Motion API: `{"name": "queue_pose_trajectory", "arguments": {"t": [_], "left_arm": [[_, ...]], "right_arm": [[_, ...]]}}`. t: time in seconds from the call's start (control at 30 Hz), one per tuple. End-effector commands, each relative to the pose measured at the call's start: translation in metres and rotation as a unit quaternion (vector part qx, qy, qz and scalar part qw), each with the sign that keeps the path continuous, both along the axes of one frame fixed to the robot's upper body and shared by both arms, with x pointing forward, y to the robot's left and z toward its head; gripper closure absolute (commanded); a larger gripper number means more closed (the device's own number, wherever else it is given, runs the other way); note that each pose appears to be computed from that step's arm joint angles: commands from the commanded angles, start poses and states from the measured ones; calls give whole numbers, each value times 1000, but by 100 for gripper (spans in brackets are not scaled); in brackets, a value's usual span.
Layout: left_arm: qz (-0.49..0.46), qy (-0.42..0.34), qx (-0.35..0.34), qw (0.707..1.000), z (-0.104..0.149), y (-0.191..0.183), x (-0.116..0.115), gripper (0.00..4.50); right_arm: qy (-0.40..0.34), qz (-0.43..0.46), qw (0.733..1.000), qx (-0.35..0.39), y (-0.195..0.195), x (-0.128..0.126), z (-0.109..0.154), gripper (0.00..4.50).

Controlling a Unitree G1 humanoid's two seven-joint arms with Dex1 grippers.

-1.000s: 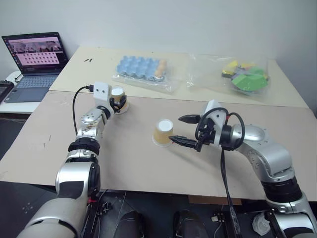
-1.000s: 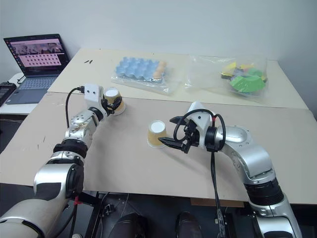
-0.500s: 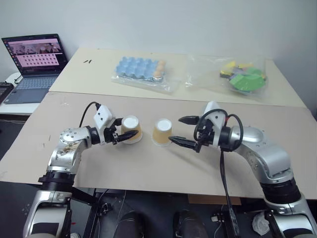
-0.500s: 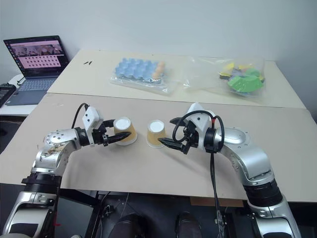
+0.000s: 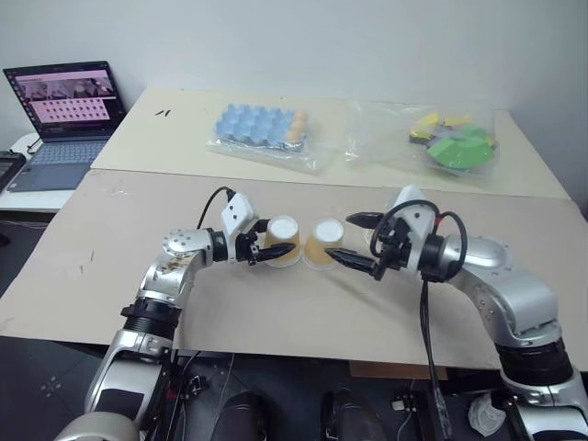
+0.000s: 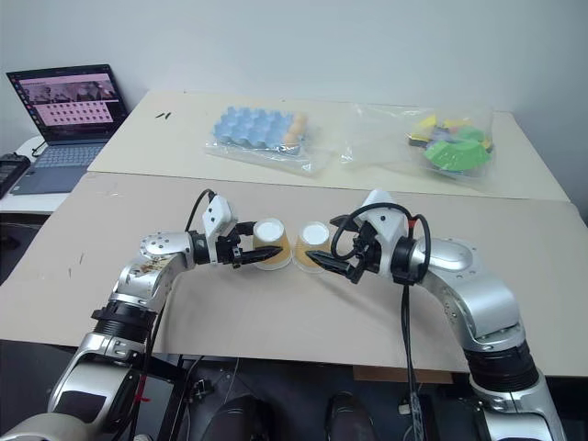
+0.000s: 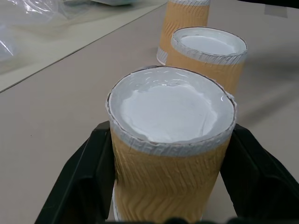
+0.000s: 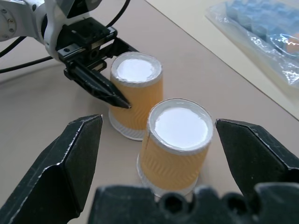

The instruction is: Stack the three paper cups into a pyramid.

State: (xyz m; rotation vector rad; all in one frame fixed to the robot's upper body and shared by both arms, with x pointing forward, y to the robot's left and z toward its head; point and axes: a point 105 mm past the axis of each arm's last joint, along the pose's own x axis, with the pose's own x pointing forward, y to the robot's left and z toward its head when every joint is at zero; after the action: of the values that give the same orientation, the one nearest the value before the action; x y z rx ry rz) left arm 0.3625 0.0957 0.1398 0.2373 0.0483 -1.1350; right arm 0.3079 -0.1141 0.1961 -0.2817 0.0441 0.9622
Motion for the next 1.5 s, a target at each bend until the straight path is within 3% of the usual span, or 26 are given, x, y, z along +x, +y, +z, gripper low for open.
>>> {"name": "queue_pose_trajectory", "arguments": {"t": [0.03,0.13,0.37,0.53,0.77,1.2,1.47,1.5], "left_arm": [[-12,-25,-2,1000,15,0,-2,2],[-15,-25,2,1000,20,3,-6,2],[-2,-40,-10,999,59,31,-28,2],[12,-52,-18,998,83,34,-45,2],[4,-58,-36,998,107,27,-65,2],[7,-41,-11,999,101,32,-73,2],[7,-38,-7,999,98,31,-73,2],[5,-36,-6,999,97,31,-74,0]], "right_arm": [[-24,-26,999,10,-19,-2,17,0],[-13,-65,998,-3,-45,-1,12,0],[60,-126,989,-56,-102,-26,-21,0],[59,-246,965,-66,-129,9,-44,0],[31,-281,959,-29,-121,48,-45,0],[26,-244,969,42,-83,87,-35,0],[15,-256,964,65,-83,98,-25,0],[10,-260,963,66,-84,99,-23,25]]}}
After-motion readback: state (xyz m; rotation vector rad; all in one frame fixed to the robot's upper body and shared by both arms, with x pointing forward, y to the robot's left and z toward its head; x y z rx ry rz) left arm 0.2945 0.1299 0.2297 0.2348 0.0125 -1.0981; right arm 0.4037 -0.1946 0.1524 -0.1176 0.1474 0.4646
